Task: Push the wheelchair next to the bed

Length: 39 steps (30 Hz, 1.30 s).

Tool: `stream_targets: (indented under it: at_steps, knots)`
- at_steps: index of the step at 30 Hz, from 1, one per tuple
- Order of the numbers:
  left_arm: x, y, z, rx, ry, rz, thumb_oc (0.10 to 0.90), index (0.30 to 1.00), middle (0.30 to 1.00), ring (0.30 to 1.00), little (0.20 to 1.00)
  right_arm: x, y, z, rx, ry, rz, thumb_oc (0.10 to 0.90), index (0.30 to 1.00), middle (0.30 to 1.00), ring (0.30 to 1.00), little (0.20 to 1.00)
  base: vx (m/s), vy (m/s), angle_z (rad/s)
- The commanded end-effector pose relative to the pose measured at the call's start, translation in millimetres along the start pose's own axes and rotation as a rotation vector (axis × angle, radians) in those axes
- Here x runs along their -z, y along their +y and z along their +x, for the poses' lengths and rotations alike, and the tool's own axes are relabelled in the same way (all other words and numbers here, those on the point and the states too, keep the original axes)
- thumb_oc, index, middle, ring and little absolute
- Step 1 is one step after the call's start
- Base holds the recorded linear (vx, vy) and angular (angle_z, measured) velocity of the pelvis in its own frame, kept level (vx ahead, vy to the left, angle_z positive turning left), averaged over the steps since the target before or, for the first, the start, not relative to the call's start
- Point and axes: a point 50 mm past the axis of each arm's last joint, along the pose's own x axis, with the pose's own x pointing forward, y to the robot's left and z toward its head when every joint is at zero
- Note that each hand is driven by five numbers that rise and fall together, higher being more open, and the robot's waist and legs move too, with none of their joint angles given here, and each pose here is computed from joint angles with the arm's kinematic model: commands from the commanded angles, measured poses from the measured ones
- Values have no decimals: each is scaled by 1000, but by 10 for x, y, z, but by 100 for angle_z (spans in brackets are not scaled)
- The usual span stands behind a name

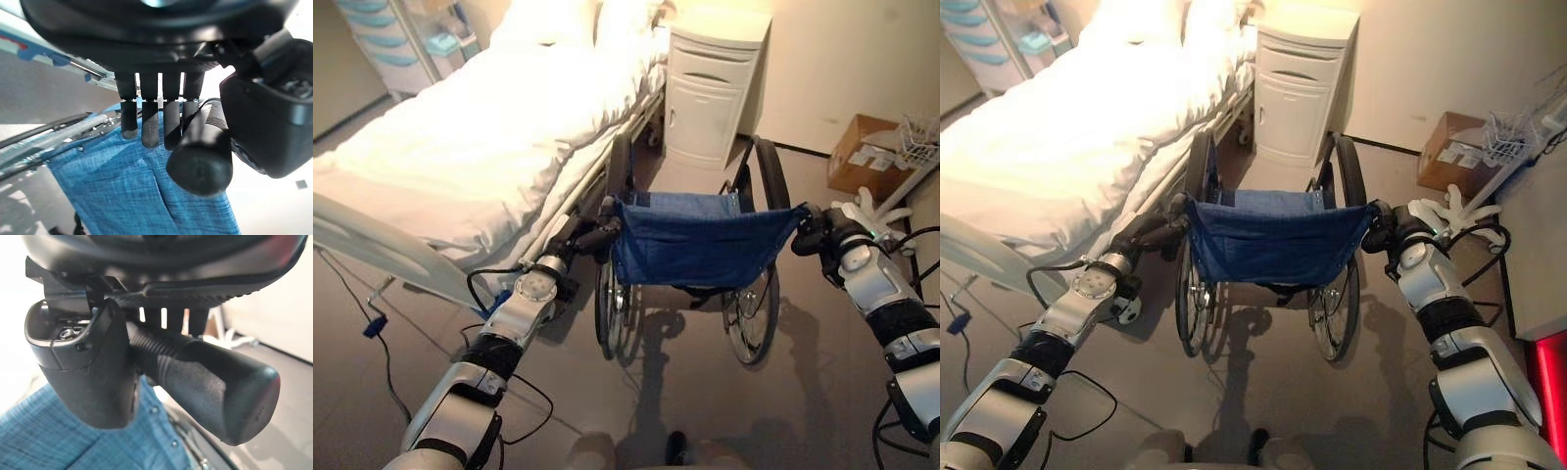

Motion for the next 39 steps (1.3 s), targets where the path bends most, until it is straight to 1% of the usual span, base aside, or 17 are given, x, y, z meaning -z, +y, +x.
stream_targets:
  at_steps: [1, 5, 8, 11, 13, 16, 19, 23, 25, 29, 33, 35, 37, 39]
  knots:
    - [17, 208, 18, -97, 18, 73, 400, 300, 300, 300, 300, -453, 332, -125, -193, -237, -95, 400, 300, 300, 300, 300, 617, -5, -41]
    - [169, 385, -123, -147, 61, 94, 400, 300, 300, 300, 300, -504, 344, -141, -251, -255, -106, 400, 300, 300, 300, 300, 569, 140, -87]
    - [185, 454, -162, -161, 66, 108, 400, 300, 300, 300, 300, -482, 341, -151, -262, -253, -113, 400, 300, 300, 300, 300, 381, 235, -89]
    - [225, 499, -156, -165, 86, 110, 400, 300, 300, 300, 300, -304, 535, -176, -305, -225, -85, 400, 300, 300, 300, 300, 526, 329, -20]
    - [182, 554, -149, -166, 85, 124, 400, 300, 300, 300, 300, -205, 639, -206, -319, -209, -80, 400, 300, 300, 300, 300, 426, 251, -8]
    - [124, 574, -124, -166, 81, 141, 400, 300, 300, 300, 300, -182, 704, -208, -312, -203, -64, 400, 300, 300, 300, 300, 349, 215, -25]
    - [87, 542, -110, -165, 69, 141, 400, 300, 300, 300, 300, -157, 727, -187, -293, -198, -49, 400, 300, 300, 300, 300, 278, 194, -24]
    - [114, 431, -106, -148, 64, 139, 400, 300, 300, 300, 300, 1, 772, -182, -288, -166, -56, 400, 300, 300, 300, 300, 302, 162, 5]
    - [168, 351, -114, -136, 66, 134, 400, 300, 300, 300, 300, 50, 777, -188, -288, -154, -70, 400, 300, 300, 300, 300, 388, 49, 22]
    - [172, 319, -123, -131, 42, 139, 400, 300, 300, 300, 300, 64, 748, -196, -275, -144, -60, 400, 300, 300, 300, 300, 353, -64, 35]
    - [65, 307, -78, -110, 1, 122, 400, 300, 300, 300, 300, -23, 589, -180, -253, -131, -45, 400, 300, 300, 300, 300, 487, -95, 95]
    - [18, 288, -51, -101, -5, 128, 400, 300, 300, 300, 300, -151, 460, -164, -257, -133, -54, 400, 300, 300, 300, 300, 431, -93, 40]
    - [2, 291, -41, -101, -5, 136, 400, 300, 300, 300, 300, -189, 400, -153, -257, -128, -60, 400, 300, 300, 300, 300, 381, -119, 32]
    - [18, 249, -24, -92, 5, 96, 400, 300, 300, 300, 300, -123, 392, -143, -257, -104, -48, 400, 300, 300, 300, 300, 423, -142, 27]
